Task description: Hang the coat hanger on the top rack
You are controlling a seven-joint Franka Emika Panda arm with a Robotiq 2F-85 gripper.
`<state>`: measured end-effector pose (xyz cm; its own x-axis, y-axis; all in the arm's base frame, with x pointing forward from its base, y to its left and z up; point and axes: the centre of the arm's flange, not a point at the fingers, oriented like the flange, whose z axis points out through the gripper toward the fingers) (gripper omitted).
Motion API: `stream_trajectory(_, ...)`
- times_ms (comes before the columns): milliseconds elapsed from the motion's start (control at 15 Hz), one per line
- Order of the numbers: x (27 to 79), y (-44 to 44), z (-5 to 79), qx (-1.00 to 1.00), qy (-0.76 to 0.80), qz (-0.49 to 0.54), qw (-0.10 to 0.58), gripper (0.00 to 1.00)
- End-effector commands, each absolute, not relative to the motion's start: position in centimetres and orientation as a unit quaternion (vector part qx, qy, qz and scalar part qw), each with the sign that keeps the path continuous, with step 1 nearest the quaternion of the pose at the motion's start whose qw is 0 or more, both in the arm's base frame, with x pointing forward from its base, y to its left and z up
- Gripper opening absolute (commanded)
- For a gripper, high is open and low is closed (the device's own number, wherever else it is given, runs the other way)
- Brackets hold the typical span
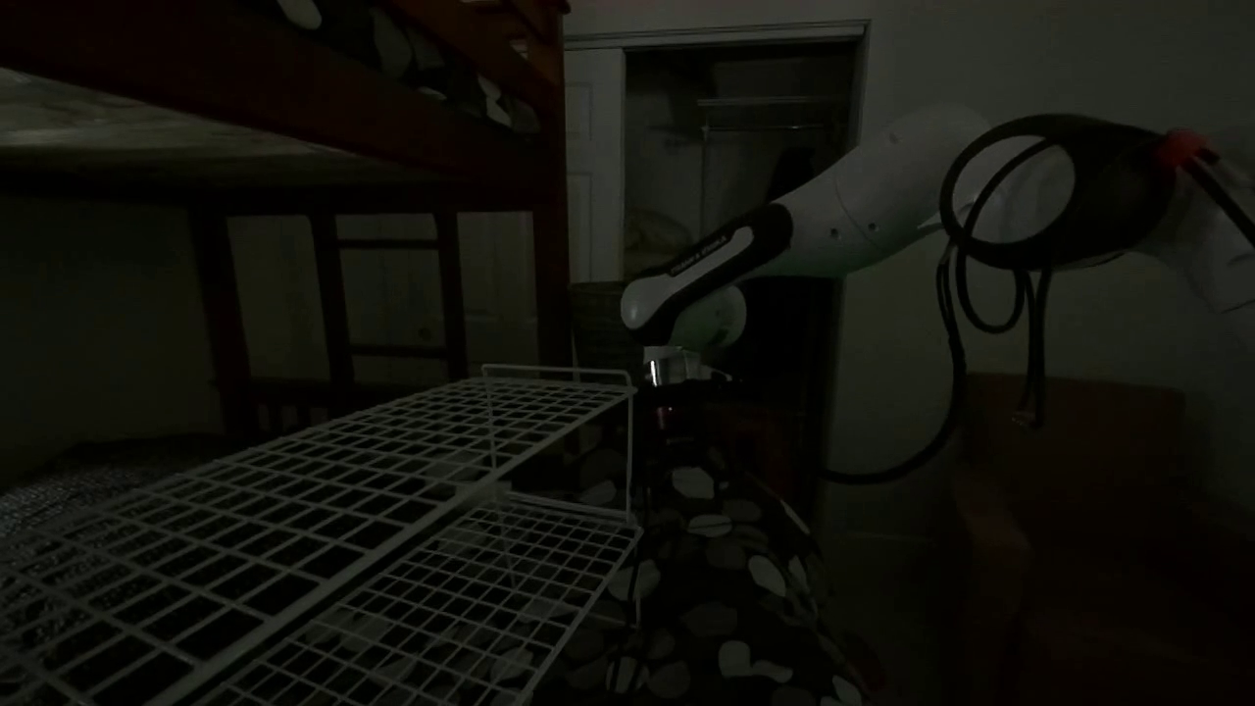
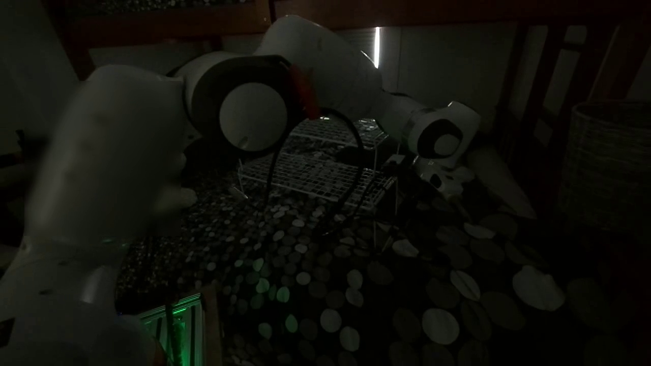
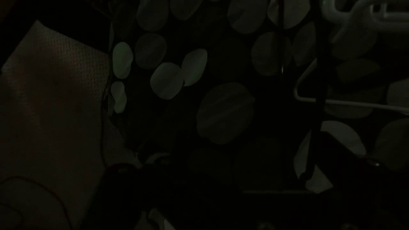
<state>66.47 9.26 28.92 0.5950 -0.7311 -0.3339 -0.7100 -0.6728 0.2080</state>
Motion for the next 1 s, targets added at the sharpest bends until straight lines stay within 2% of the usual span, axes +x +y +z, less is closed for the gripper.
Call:
stream_trajectory(0, 68.5, 9.3, 27.4, 0.887, -0.401, -0.229, 0.016, 1.0)
stream_trajectory(67, 68.7, 9.3, 27.0, 0.885, -0.402, -0.234, 0.013, 1.0)
stream_trajectory(133, 68.9, 9.4, 26.6, 0.883, -0.404, -0.237, 0.009, 0.95)
stream_trajectory(267, 69.4, 9.5, 25.9, 0.881, -0.407, -0.243, -0.002, 0.71)
stream_trajectory(333, 69.6, 9.5, 25.8, 0.88, -0.409, -0.243, -0.008, 0.68)
stream_trajectory(400, 69.9, 9.5, 25.5, 0.878, -0.41, -0.246, -0.013, 0.61)
stream_trajectory(600, 70.5, 9.8, 24.9, 0.875, -0.413, -0.25, -0.023, 0.36)
stream_trajectory(933, 70.9, 9.0, 25.4, 0.873, -0.416, -0.251, -0.036, 0.0)
